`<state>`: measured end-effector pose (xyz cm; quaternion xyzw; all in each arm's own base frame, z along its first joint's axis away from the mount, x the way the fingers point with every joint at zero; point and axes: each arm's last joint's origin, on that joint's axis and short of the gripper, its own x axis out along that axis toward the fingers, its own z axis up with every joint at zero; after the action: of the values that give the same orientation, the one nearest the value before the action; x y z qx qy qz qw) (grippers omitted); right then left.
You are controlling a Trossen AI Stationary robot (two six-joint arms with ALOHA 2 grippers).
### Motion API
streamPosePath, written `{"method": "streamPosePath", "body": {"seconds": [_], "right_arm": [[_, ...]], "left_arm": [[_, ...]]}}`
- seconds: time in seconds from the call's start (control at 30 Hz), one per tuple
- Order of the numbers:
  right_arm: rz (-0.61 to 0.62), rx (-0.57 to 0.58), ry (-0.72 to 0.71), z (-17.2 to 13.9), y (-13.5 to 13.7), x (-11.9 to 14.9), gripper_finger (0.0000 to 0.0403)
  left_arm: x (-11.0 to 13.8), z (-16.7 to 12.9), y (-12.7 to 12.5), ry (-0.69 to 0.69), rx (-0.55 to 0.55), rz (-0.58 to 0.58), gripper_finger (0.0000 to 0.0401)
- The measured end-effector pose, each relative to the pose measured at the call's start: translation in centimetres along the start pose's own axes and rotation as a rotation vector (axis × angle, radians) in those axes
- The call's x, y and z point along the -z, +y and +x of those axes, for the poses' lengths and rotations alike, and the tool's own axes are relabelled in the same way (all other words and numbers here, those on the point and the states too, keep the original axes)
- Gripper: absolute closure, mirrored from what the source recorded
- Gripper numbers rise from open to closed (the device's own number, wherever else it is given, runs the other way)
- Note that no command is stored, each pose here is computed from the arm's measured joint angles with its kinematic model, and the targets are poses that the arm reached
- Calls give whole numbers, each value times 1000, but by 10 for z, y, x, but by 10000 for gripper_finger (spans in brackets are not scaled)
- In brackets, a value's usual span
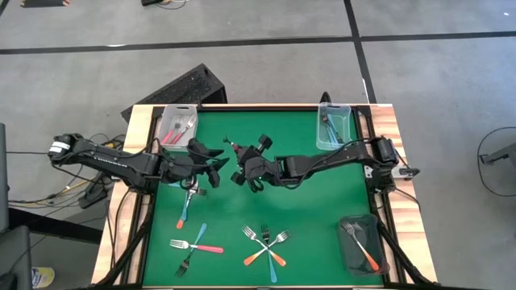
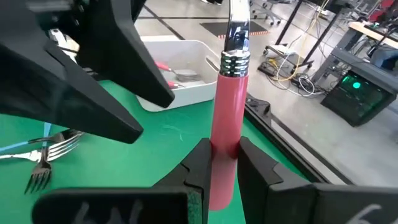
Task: Sort silverware by color (type)
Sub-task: Put the pink fork into the white bin
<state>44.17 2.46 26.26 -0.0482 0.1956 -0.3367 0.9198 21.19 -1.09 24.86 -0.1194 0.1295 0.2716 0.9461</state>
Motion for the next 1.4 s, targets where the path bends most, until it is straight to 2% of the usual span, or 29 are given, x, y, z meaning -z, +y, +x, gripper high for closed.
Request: {"method": "streamPosePath", "body": {"seconds": [0.17, 0.47, 0.7, 0.83, 0.93, 1.0, 1.1, 1.17, 1.33, 1.4], "right_arm": [[-23, -54, 20, 0, 2, 2, 329], [-45, -59, 42, -1, 2, 5, 329], [-48, -78, 46, -1, 3, 5, 329], [-52, -79, 45, -1, 3, 5, 329], [-52, -76, 48, -2, 4, 6, 330], [-39, -80, 58, -2, 4, 7, 328], [68, -84, 76, -3, 4, 8, 322], [82, -83, 81, -2, 4, 9, 314], [75, -102, 98, -2, 4, 10, 287], [71, -114, 105, -2, 4, 11, 277]], "left_arm": [[-9, 0, -3, -83, 22, 31, 240], [-21, -2, -7, -186, 65, 90, 249], [-22, -2, -4, -217, -53, 96, 334], [-23, -2, -4, -216, -37, 108, 382], [-22, -2, -4, -211, -34, 136, 397], [-23, -1, -1, -212, -80, 174, 399], [-25, -3, 5, -211, -152, 197, 401], [-25, -4, 13, -187, -201, 206, 401], [-22, -11, 47, -91, -413, 171, 401], [-22, -15, 64, -51, -491, 117, 401]]}}
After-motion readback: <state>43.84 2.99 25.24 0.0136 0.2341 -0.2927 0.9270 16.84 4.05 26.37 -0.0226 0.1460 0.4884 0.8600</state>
